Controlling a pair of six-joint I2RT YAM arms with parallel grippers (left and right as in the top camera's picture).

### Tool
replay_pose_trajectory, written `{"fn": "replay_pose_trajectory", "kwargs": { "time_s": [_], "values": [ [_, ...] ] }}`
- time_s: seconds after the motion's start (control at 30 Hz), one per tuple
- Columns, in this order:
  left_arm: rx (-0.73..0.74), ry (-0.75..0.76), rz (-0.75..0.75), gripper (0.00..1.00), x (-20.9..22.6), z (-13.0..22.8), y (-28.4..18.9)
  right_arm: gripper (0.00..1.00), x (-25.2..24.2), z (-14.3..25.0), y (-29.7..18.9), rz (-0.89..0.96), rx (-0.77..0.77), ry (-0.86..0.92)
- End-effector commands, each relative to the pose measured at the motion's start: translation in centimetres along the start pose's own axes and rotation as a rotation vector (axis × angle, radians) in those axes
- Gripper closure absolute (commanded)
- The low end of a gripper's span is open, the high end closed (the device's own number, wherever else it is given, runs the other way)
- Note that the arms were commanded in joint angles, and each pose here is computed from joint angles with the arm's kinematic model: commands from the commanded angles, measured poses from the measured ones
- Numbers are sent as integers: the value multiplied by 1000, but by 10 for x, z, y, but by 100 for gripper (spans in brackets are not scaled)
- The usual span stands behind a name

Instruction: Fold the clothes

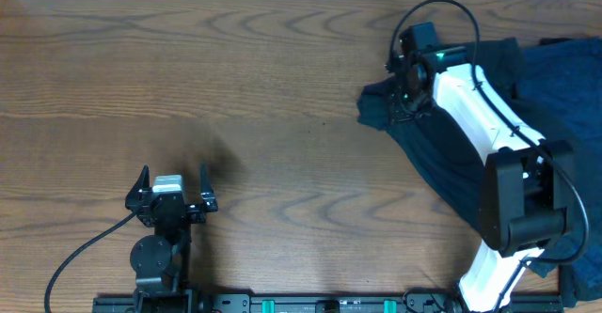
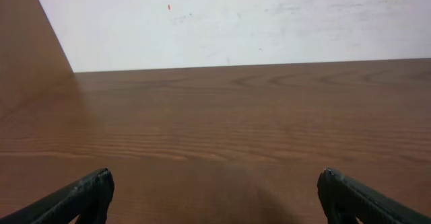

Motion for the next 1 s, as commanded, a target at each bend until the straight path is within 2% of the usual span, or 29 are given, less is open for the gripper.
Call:
{"fn": "replay_pose_trajectory", "kwargs": {
  "time_s": [0.0, 0.2, 0.43, 0.67, 0.83, 0.9, 0.97],
  "values": [
    [49, 11, -18, 2, 2, 17, 2, 98, -14, 2, 8, 6, -6, 28],
    [49, 11, -18, 2, 2, 17, 2, 96, -37, -8, 17, 15, -62, 80],
    [49, 11, -18, 2, 2, 17, 2, 83, -58, -9, 26, 37, -66, 123],
    [49, 11, -18, 2, 2, 17, 2, 80, -69, -19, 34, 45, -107, 140],
    [49, 11, -18, 2, 2, 17, 2, 71, -57, -41, -10, 2, -184, 97],
    [49, 11, -18, 2, 2, 17, 2, 69, -40, -43, -32, -55, -207, 7],
    [49, 11, -18, 2, 2, 17, 2, 71, -16, -36, -50, -74, -209, -135]
  ]
}}
Point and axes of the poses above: each gripper's point midway between its finger pads, its own y axis out along the fingers, its own x axis along the line the jaws close on, z = x × y, the point moved 3 cm from there along -y, back along the fingers, and after that the axes turned 3 degrees about y, right-handed, at the moved point
